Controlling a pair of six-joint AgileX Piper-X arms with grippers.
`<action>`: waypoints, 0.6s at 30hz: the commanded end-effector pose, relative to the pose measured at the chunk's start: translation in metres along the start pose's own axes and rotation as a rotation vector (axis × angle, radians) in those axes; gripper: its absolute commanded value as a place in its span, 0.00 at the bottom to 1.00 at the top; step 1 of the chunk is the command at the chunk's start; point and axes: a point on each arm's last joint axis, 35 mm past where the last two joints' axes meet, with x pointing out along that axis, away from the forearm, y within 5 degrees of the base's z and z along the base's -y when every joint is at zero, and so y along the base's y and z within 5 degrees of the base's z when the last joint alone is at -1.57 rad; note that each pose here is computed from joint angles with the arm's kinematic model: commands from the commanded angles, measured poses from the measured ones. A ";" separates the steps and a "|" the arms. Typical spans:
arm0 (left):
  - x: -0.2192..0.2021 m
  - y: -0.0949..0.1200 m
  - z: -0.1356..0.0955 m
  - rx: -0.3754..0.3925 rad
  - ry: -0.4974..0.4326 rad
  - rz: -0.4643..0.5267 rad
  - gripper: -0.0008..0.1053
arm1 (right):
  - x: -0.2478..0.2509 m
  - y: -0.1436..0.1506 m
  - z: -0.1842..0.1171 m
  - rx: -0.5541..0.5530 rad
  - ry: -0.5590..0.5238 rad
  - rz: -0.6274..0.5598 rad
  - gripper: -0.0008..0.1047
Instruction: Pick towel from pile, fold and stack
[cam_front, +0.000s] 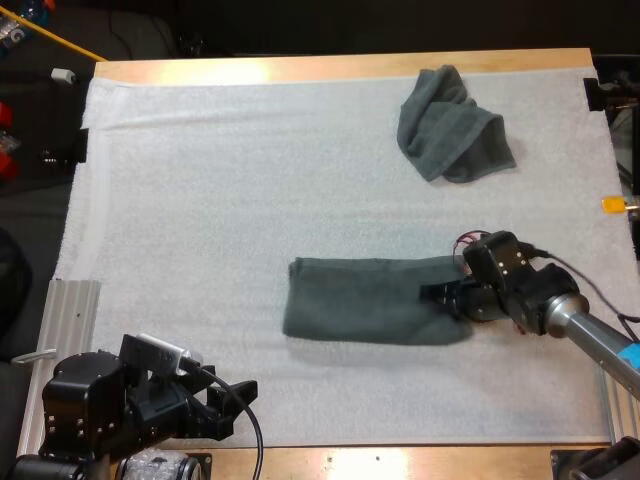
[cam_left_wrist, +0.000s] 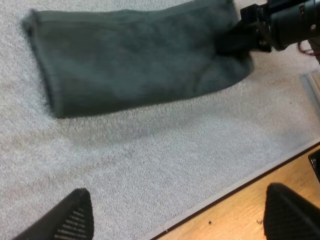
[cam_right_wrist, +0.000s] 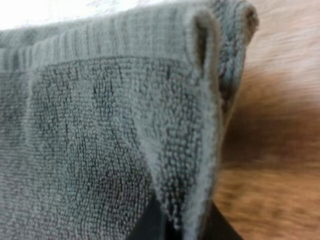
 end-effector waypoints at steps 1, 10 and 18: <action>-0.002 -0.001 0.000 0.001 -0.003 -0.008 0.66 | -0.007 -0.001 0.000 -0.043 0.026 -0.061 0.01; -0.002 -0.001 0.000 0.001 -0.003 -0.008 0.66 | -0.032 -0.010 0.006 -0.237 0.126 -0.445 0.01; -0.002 -0.001 0.000 0.001 -0.003 -0.008 0.66 | -0.040 -0.011 0.007 -0.303 0.171 -0.508 0.01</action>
